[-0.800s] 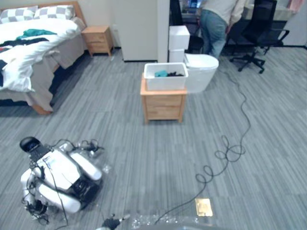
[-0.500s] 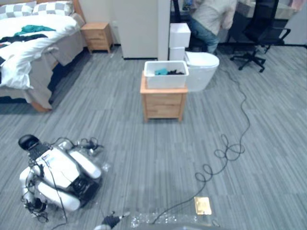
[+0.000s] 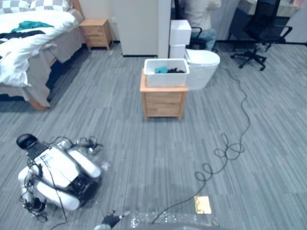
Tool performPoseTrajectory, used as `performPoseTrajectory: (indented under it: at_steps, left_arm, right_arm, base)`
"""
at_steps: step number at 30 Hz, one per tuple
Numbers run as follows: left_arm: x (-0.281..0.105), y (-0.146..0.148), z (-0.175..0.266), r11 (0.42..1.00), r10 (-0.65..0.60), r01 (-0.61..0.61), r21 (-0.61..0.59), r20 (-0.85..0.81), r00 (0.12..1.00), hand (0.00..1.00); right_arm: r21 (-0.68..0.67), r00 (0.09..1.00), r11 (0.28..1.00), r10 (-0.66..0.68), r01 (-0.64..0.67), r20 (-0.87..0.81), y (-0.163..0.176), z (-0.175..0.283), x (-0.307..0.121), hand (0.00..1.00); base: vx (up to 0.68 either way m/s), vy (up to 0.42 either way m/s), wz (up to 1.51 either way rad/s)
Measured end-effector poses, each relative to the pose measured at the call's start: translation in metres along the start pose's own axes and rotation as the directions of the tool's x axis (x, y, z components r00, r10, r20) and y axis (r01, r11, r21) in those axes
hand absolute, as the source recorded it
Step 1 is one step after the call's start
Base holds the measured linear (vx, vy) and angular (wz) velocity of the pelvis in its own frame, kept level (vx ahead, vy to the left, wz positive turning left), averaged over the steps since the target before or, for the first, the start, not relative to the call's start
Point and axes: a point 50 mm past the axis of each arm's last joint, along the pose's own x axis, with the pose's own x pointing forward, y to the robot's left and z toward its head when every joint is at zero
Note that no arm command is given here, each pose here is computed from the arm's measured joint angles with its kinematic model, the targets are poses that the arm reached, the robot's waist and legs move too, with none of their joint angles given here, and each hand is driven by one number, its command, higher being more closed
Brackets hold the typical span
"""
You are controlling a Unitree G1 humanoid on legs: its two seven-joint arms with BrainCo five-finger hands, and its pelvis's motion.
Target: Pick up the laundry basket with both hands and put the clothes into the washing machine.
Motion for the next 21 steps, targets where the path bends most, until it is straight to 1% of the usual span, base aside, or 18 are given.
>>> performPoseTrajectory:
  at_steps: [14,16,18,21]
  left_arm:
    - [0.001,0.001,0.003,1.0,0.005,-0.005,-0.006,0.008,1.0,0.0]
    - [0.002,0.002,0.007,1.0,0.007,-0.007,-0.004,0.018,1.0,0.0]
    - [0.004,0.002,0.021,1.0,0.006,-0.006,-0.011,0.051,0.999,0.0]
    - [0.005,0.002,0.034,0.999,0.012,-0.009,-0.034,0.094,0.996,0.0]
  right_arm:
    - [0.001,1.0,1.0,0.001,-0.001,0.002,0.001,0.001,0.0,0.0]
    - [0.006,1.0,1.0,0.013,-0.013,0.013,0.006,0.006,0.001,0.0]
    - [0.054,0.999,0.998,0.028,-0.03,0.034,0.015,0.011,0.003,0.0]
    - [0.059,0.994,0.995,0.069,-0.075,0.087,0.025,0.021,0.003,0.0]
  base:
    - [-0.01,-0.009,-0.07]
    - [0.04,0.001,0.0]
    - [-0.01,0.011,0.21]
    - [0.04,0.047,0.23]
